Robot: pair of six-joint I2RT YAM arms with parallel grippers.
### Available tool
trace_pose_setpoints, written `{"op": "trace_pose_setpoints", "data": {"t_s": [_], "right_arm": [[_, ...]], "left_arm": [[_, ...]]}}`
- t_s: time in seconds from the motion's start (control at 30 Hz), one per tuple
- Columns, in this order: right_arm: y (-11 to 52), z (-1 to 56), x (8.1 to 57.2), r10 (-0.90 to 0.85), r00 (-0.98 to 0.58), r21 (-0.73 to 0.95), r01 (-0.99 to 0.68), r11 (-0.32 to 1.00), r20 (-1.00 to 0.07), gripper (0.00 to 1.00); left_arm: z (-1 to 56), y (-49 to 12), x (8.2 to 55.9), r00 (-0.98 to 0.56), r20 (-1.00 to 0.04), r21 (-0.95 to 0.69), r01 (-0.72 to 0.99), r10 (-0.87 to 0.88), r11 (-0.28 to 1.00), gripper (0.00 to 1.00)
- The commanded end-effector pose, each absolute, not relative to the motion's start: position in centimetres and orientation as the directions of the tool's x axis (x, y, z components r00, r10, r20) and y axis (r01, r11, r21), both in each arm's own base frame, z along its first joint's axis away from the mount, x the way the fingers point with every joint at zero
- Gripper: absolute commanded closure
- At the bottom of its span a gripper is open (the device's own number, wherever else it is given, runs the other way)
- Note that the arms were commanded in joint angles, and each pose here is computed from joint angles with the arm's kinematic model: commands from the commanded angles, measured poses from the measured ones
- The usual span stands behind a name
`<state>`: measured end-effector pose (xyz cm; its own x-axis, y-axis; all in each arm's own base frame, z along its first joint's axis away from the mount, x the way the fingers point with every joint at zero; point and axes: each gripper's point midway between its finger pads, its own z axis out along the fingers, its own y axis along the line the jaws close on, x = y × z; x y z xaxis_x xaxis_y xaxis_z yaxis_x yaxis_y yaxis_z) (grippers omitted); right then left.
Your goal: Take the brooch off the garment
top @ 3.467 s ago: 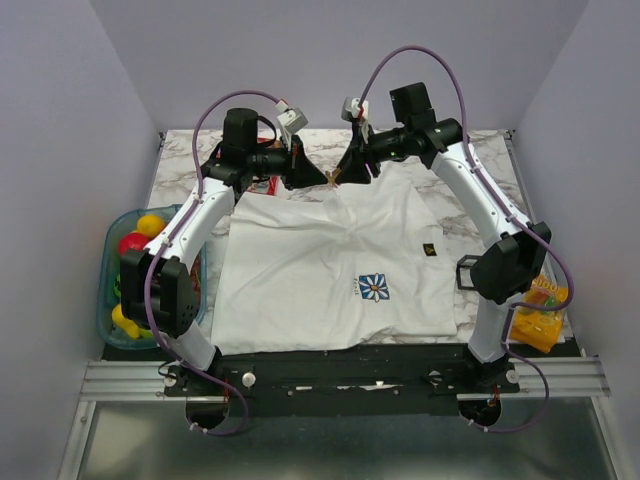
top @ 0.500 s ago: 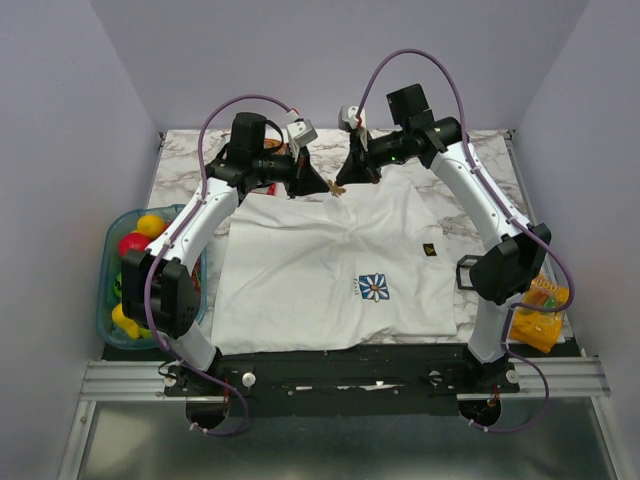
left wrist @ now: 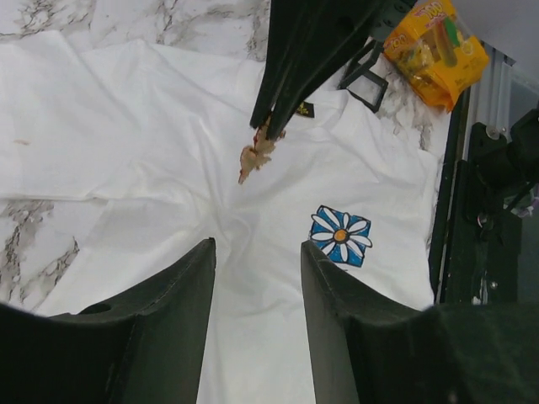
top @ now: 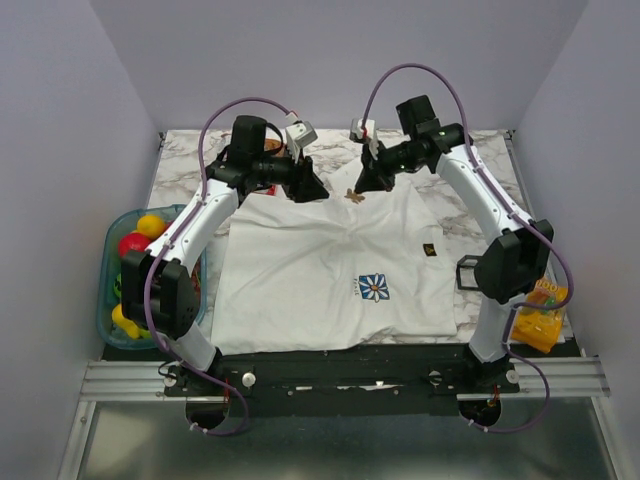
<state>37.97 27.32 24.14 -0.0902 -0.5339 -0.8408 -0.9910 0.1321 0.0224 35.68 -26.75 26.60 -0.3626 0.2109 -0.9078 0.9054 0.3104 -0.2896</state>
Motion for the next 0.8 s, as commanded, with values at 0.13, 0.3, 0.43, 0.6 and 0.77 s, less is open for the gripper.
{"op": "trace_pose_setpoints", "data": {"t_s": [0.13, 0.3, 0.43, 0.6, 0.77], "right_arm": [[15.5, 18.8, 34.3, -0.749, -0.215, 0.013, -0.964, 0.266, -0.627, 1.00], [8.4, 16.3, 30.0, -0.850, -0.207, -0.080, -0.957, 0.279, -0.484, 1.00], [4.0, 12.8, 26.0, -0.909, -0.200, -0.105, -0.962, 0.253, -0.366, 1.00], [0.9, 10.6, 24.4, -0.957, -0.152, -0.183, -0.963, 0.200, -0.246, 0.99], [-1.8, 9.4, 25.5, -0.988, -0.104, -0.348, -0.927, 0.139, -0.118, 1.00]], "left_arm": [[19.9, -24.5, 34.5, -0.394, -0.847, -0.253, 0.889, 0.356, 0.381, 0.49], [14.6, -23.2, 34.3, -0.454, -0.777, -0.269, 0.866, 0.437, 0.421, 0.51], [11.9, -23.1, 34.7, -0.496, -0.737, -0.299, 0.849, 0.459, 0.436, 0.53], [10.5, -23.5, 35.7, -0.543, -0.705, -0.340, 0.823, 0.457, 0.454, 0.54], [10.5, -23.9, 35.9, -0.564, -0.699, -0.368, 0.811, 0.440, 0.454, 0.54]]}}
